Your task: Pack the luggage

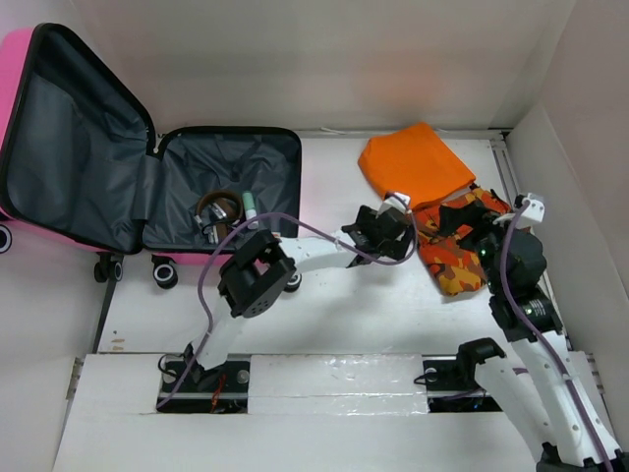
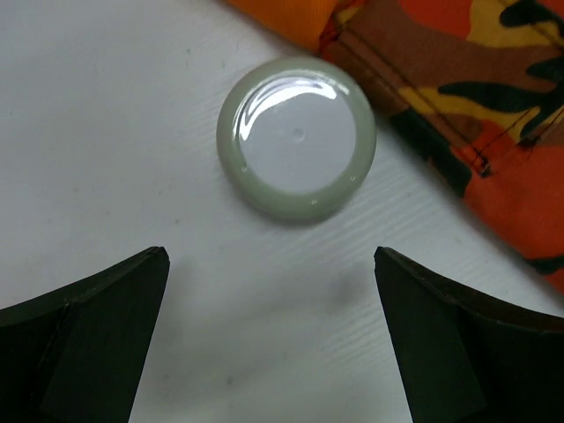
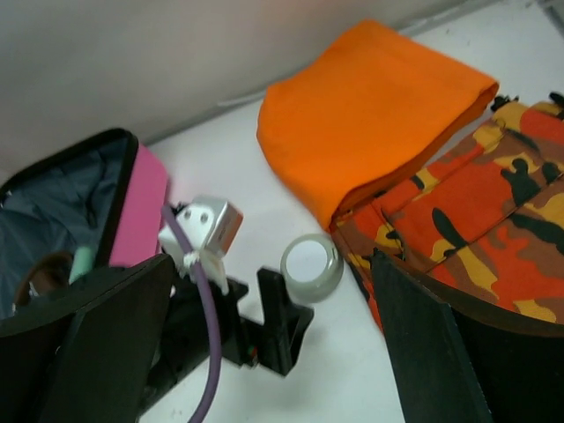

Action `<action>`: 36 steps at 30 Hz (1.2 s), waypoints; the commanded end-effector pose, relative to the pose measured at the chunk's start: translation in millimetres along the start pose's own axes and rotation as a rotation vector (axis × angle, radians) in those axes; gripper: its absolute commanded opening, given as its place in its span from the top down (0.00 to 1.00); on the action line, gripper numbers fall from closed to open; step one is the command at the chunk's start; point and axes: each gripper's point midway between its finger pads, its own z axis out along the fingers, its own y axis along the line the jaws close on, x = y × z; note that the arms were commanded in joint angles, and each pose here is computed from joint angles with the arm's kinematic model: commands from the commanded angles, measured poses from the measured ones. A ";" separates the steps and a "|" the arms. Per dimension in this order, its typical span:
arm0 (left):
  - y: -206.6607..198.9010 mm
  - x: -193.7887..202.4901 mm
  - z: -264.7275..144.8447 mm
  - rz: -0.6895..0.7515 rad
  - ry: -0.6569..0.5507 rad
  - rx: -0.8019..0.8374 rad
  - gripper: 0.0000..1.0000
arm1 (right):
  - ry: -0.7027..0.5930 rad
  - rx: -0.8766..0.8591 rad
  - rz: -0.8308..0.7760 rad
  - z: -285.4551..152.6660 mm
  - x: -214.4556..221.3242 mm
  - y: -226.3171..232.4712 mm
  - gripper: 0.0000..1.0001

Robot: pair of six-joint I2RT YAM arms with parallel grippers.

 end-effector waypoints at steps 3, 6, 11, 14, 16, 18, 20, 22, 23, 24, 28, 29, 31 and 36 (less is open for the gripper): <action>-10.4 -57.7 11.7 0.021 -0.108 0.006 0.01 | 0.029 -0.053 -0.020 2.8 5.4 8.4 0.02; -9.6 -51.9 28.0 0.024 -0.083 0.042 0.01 | 0.029 -0.053 -0.020 2.8 5.4 8.4 0.02; -11.8 -51.8 47.7 0.051 -0.063 0.076 0.01 | 0.035 -0.065 -0.029 4.5 6.7 10.6 0.02; -14.4 -40.3 59.7 0.068 -0.037 0.082 0.01 | 0.023 -0.061 -0.027 4.3 1.6 10.3 0.02; -17.8 -35.4 67.2 0.070 -0.028 0.092 0.01 | 0.023 -0.061 -0.027 6.4 1.7 10.7 0.02; -20.2 -37.9 71.1 0.068 -0.035 0.094 0.01 | 0.019 -0.075 -0.026 6.5 0.3 13.6 0.02; -21.4 -38.3 74.0 0.068 -0.033 0.094 0.04 | 0.041 -0.076 -0.029 8.6 7.9 12.2 0.02; -19.3 -33.5 77.8 0.071 -0.026 0.082 0.14 | 0.044 -0.085 -0.028 10.5 8.6 14.1 0.02; -17.3 -31.9 77.8 0.063 -0.020 0.071 0.22 | 0.044 -0.085 -0.028 10.5 8.6 14.2 0.02; -13.4 -30.0 74.9 0.065 -0.017 0.058 0.30 | 0.048 -0.093 -0.028 10.1 9.3 15.5 0.02; 0.5 -42.4 44.8 0.022 -0.075 0.033 0.45 | 0.044 -0.105 -0.027 10.1 8.1 18.1 0.02; 7.4 -68.5 20.7 -0.012 -0.138 0.011 0.48 | 0.048 -0.114 -0.028 9.6 9.3 20.4 0.02; 27.0 -71.0 1.3 -0.036 -0.154 -0.029 0.48 | 0.049 -0.115 -0.028 10.1 11.9 20.9 0.02; 126.5 -146.2 -84.7 -0.304 -0.348 -0.147 0.46 | 0.057 -0.147 -0.029 10.3 18.3 26.9 0.02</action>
